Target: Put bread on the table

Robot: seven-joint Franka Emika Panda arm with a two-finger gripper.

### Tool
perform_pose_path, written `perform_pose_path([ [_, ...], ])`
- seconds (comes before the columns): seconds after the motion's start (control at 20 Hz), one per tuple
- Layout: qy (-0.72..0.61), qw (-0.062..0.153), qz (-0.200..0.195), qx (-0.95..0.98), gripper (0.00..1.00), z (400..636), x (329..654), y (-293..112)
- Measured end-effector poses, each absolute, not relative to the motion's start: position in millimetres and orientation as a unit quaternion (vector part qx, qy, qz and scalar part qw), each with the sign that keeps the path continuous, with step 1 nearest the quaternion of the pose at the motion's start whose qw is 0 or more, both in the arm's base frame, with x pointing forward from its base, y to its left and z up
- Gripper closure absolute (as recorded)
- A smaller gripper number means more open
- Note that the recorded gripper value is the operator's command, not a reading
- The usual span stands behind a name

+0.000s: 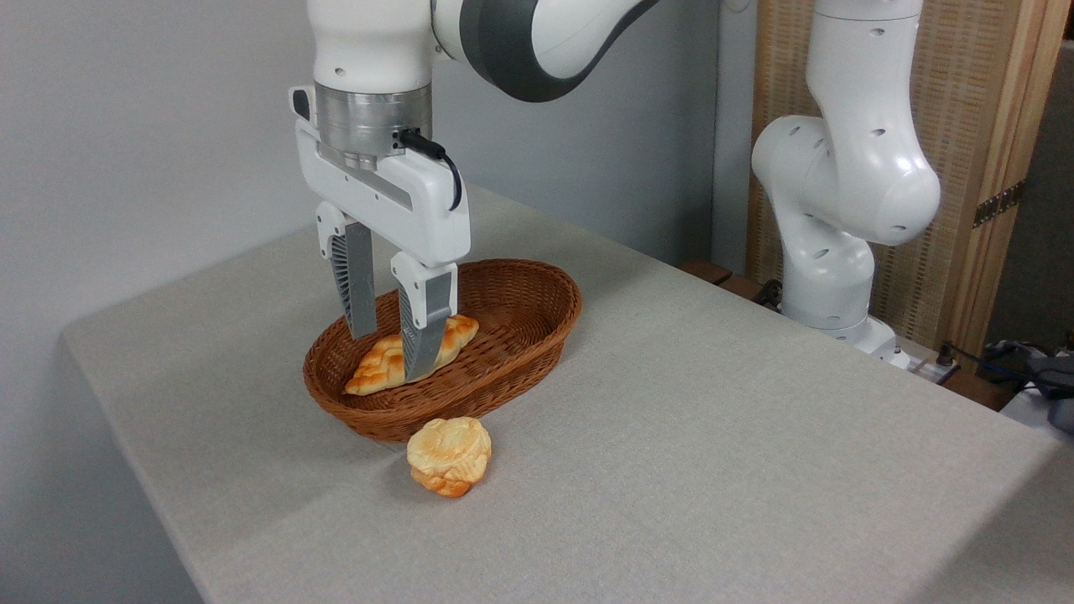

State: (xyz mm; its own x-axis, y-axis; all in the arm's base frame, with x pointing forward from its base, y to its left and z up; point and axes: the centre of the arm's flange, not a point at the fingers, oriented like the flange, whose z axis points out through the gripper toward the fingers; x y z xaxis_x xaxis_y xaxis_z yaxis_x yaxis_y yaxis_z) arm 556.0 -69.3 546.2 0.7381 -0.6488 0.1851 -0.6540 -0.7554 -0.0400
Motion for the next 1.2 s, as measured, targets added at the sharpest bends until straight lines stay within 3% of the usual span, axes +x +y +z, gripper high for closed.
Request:
perform_pose_path([
  [0.85,-0.365,0.018,0.081,0.927,0.00,540,550,-88],
  [1.2,-0.395,0.033,0.038,0.917,0.00,500,522,-152],
])
